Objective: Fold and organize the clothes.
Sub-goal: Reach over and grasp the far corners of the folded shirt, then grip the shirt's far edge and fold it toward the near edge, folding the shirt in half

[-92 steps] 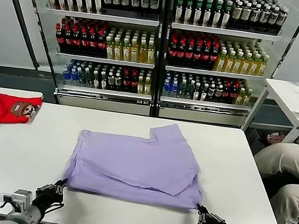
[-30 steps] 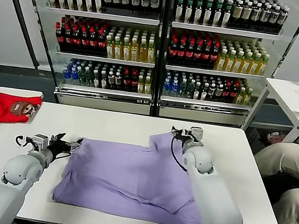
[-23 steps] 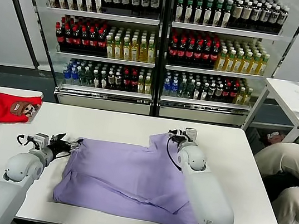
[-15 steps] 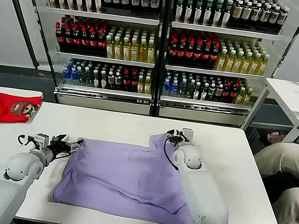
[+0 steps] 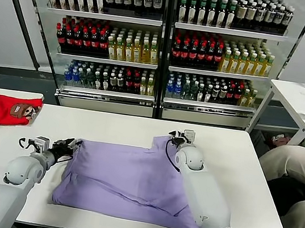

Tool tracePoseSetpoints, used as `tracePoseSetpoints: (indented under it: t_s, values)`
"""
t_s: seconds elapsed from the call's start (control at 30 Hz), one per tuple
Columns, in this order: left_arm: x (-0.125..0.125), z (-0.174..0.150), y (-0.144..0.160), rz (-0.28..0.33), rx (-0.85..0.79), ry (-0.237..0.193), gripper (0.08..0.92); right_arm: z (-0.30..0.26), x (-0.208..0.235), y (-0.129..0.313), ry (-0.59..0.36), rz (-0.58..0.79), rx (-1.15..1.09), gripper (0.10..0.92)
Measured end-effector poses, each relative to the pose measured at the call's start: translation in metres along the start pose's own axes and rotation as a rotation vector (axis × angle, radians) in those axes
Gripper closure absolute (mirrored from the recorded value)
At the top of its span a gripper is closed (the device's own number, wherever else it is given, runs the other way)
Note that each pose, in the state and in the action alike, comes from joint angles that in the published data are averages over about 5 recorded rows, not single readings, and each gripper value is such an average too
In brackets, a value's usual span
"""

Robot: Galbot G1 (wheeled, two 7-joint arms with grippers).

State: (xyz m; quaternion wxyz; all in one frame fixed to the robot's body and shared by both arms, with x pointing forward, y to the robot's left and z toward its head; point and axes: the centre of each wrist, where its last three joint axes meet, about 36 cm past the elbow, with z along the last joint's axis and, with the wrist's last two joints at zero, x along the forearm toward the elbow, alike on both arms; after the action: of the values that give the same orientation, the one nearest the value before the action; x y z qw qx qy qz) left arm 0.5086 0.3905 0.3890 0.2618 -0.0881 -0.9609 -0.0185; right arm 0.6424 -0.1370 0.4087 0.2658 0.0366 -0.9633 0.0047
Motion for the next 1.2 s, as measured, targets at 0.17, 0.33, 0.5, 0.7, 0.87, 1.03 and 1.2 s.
tracePoseSetpoints:
  t_s: [0.17,0.33,0.5,0.7,0.87,1.03,1.2]
  values:
    - [-0.001,0.001,-0.003,0.012,0.005,-0.006,0.796,0.001,0.001,-0.001,-0.015,-0.005,0.002,0.856]
    - [0.003,-0.001,-0.002,0.009,0.012,-0.025,0.906,-0.003,0.015,-0.005,-0.061,-0.021,0.007,0.901]
    - [0.014,-0.003,0.000,0.008,0.036,-0.064,0.915,-0.006,0.046,-0.014,-0.112,-0.041,0.004,0.901]
    - [0.029,0.000,-0.009,0.027,0.060,-0.105,0.915,-0.003,0.092,-0.029,-0.157,-0.064,-0.007,0.901]
    - [0.041,0.008,-0.016,0.037,0.069,-0.124,0.915,0.006,0.130,-0.042,-0.189,-0.082,-0.012,0.901]
    - [0.053,0.019,-0.017,0.035,0.077,-0.136,0.915,0.021,0.163,-0.051,-0.202,-0.093,-0.015,0.901]
    - [0.065,0.028,-0.018,0.029,0.087,-0.144,0.915,0.039,0.186,-0.054,-0.193,-0.110,-0.013,0.901]
